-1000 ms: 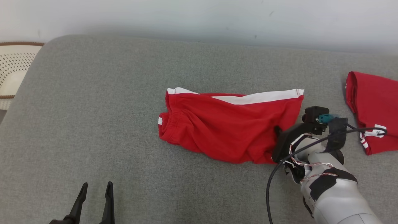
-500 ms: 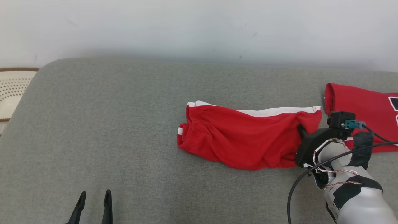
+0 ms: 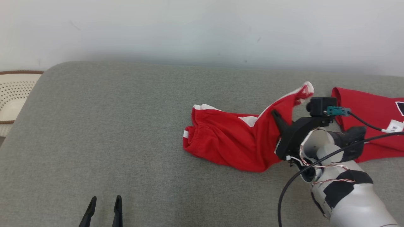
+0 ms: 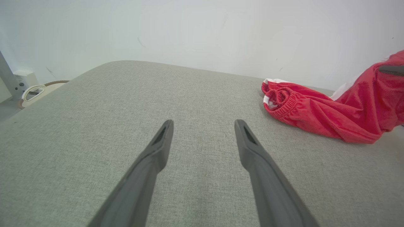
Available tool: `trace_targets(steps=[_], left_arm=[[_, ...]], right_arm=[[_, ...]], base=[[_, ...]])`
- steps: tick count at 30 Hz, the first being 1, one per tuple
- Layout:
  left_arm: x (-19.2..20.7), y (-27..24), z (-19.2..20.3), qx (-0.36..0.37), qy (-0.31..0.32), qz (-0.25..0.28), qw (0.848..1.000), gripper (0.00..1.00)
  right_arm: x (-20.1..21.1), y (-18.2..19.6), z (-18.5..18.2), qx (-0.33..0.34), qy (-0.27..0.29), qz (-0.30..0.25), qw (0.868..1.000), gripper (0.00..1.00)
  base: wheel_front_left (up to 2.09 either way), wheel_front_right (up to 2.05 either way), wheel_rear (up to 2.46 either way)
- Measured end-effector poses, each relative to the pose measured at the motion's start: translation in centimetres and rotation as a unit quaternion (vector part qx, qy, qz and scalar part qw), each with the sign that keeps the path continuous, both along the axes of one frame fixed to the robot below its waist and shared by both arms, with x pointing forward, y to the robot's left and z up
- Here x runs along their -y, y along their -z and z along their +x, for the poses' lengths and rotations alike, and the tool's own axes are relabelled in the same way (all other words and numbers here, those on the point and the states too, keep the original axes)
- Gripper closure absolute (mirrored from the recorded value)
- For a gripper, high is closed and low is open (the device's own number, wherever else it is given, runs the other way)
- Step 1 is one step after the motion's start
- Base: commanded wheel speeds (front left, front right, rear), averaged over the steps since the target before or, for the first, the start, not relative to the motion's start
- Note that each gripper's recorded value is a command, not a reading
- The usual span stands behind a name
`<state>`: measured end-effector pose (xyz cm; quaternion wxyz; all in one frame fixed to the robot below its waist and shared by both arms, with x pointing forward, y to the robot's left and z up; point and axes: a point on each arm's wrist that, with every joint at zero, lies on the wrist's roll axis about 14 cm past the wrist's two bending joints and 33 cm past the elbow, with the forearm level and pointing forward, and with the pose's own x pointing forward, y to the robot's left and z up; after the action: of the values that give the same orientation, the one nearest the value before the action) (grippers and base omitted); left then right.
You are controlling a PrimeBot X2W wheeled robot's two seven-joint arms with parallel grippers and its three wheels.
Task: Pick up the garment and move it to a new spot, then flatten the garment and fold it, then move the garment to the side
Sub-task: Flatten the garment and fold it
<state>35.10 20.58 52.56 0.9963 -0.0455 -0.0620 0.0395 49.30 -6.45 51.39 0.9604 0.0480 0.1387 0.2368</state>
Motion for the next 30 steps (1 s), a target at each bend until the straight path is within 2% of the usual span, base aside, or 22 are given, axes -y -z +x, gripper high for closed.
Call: trace_targets(steps=[7,13,29,30], left_arm=[[0.3,0.1,-0.4,-0.001,-0.002,-0.011,1.0,0.0],[0.7,0.3,-0.8,-0.002,0.0,-0.019,1.0,0.0],[-0.2,1.1,-1.1,-0.014,-0.014,-0.022,1.0,0.0],[-0.3,1.3,-1.1,-0.016,-0.015,-0.022,1.0,0.0]], right_arm=[[-5.2,-0.5,-0.5,-0.007,-0.058,0.01,0.998,1.0],[-8.9,0.5,-0.9,-0.031,-0.096,0.007,0.995,1.0],[-12.9,4.0,-1.2,-0.058,-0.124,-0.009,0.991,1.0],[-13.0,4.0,-1.2,-0.055,-0.125,-0.007,0.991,0.56]], base=[[0.0,0.0,0.0],[0.0,0.0,0.0],[0.0,0.0,0.0],[0.0,0.0,0.0]])
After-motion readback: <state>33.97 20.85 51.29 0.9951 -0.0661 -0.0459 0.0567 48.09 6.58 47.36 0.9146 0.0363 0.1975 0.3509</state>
